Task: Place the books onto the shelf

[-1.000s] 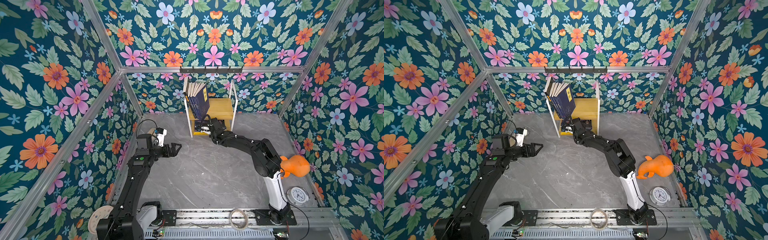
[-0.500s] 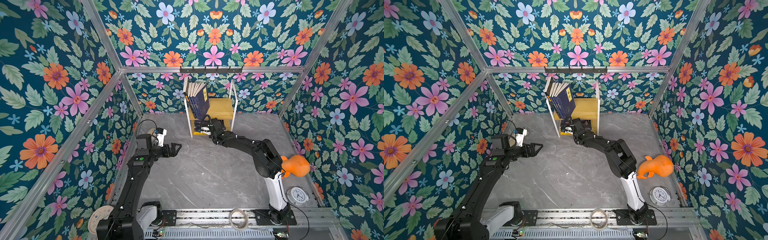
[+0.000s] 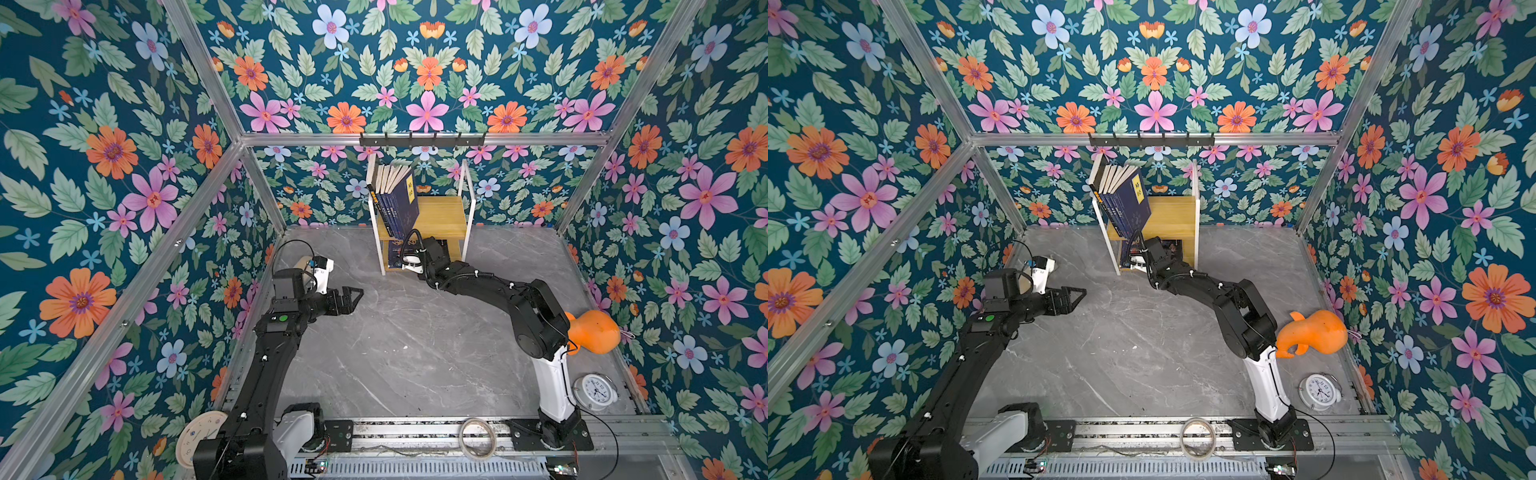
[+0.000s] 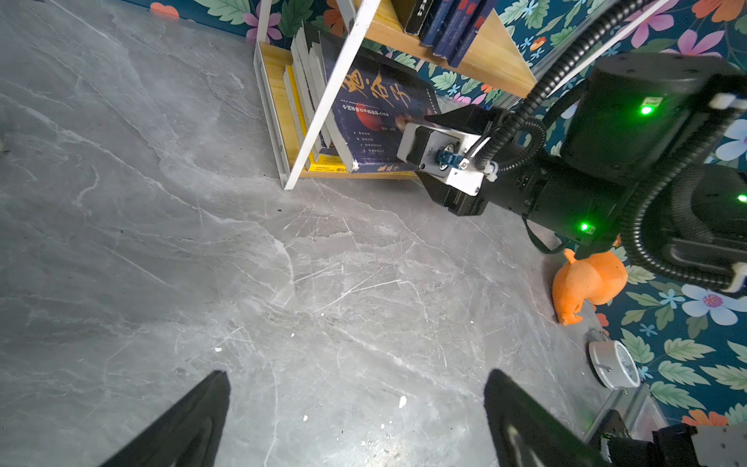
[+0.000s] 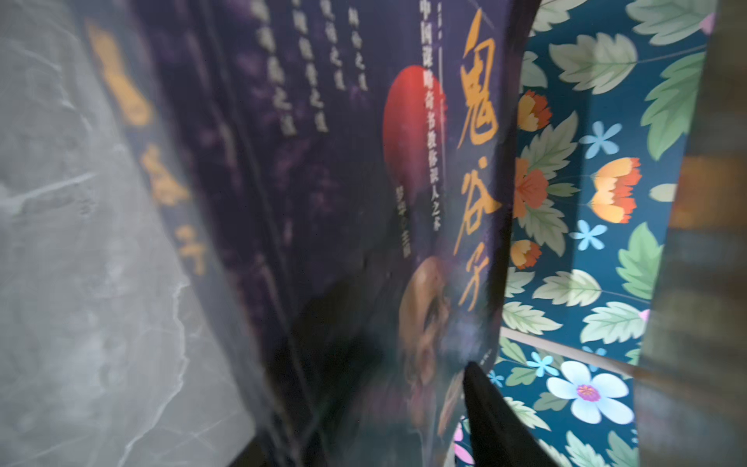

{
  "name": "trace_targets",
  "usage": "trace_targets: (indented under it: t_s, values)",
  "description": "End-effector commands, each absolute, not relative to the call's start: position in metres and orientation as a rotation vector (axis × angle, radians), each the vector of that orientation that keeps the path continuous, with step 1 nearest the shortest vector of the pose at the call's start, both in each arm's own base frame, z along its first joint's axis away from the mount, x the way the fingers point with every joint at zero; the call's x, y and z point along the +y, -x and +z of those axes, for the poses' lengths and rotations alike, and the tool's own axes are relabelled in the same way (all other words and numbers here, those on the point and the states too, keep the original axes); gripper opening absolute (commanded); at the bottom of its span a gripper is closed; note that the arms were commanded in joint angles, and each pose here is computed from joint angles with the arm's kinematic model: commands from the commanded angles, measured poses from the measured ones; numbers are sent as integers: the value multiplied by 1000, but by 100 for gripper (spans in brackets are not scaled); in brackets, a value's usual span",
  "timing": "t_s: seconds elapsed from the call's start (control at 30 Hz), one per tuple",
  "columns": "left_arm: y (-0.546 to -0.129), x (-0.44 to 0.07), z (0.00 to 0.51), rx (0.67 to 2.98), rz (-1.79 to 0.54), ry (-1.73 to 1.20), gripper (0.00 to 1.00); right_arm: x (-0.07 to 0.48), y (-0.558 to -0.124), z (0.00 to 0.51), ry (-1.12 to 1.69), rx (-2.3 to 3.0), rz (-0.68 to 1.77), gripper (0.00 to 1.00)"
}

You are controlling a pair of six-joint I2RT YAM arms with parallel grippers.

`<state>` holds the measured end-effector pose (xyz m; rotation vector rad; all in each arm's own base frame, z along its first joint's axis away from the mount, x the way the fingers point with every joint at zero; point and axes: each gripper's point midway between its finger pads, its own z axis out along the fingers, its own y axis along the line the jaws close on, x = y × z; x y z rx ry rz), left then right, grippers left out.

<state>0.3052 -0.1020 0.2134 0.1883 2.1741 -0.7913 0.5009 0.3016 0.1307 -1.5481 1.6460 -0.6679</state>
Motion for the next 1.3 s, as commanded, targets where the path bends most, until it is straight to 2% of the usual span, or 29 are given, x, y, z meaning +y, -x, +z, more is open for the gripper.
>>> trace_targets:
  t_s: [0.0,0.2,0.43,0.67,1.1,1.27]
  values:
    - [-306,-102,217,2157,-780,-205,100,307,-491,139,1549,1665,-579,67]
    - [-305,-104,217,2156,-799,-207,100,313,-482,134,1580,1728,-482,85]
    - [-305,-104,216,2159,-800,-206,100,317,-481,121,1601,1773,-427,87]
    - [-307,-102,215,2163,-788,-200,100,312,-498,124,1542,1784,-474,82]
    - [-311,-99,209,2177,-778,-182,100,308,-516,131,1463,1787,-534,66]
    - [-311,-97,209,2179,-771,-179,100,311,-519,134,1468,1766,-521,63]
